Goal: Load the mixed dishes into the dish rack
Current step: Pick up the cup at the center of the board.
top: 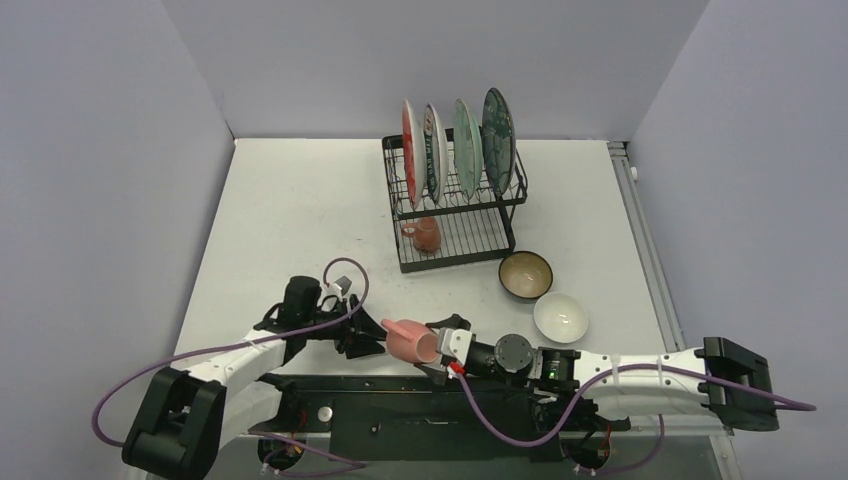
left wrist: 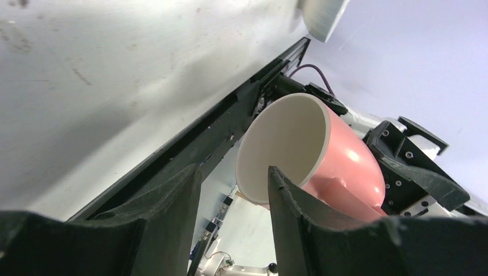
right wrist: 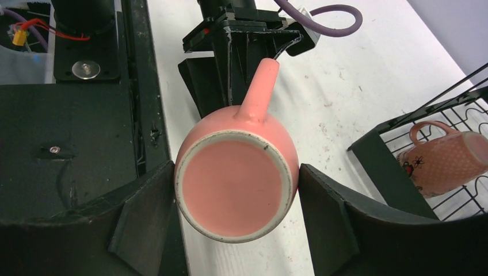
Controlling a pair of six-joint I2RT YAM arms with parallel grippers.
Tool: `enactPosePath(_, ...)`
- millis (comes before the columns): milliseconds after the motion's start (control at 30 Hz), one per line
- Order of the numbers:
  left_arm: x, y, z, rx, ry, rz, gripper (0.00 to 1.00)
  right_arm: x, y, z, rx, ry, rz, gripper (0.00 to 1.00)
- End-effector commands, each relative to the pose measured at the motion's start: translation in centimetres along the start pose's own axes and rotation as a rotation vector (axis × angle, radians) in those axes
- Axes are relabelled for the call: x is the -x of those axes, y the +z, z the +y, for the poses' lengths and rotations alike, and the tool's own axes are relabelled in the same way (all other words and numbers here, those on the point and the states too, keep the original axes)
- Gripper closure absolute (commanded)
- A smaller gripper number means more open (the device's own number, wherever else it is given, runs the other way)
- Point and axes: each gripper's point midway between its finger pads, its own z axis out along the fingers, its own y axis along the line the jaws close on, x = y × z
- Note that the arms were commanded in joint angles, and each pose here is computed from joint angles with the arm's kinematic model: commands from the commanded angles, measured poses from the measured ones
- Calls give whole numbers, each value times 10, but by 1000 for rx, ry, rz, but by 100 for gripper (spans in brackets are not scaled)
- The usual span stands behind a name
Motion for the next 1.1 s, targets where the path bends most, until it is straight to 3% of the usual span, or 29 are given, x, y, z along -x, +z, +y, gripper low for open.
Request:
enactPosePath(0, 6, 6, -1, -8, 30, -16, 56, 36, 6, -15, -65, 50, -145, 100)
enactPosePath(400, 22, 13, 24, 111, -12, -84, 56, 12, 7, -20, -84, 96, -105, 100)
enactPosePath(1067, 34, 13, 11, 124, 60, -100, 57, -8, 10, -27, -142, 178, -70, 100)
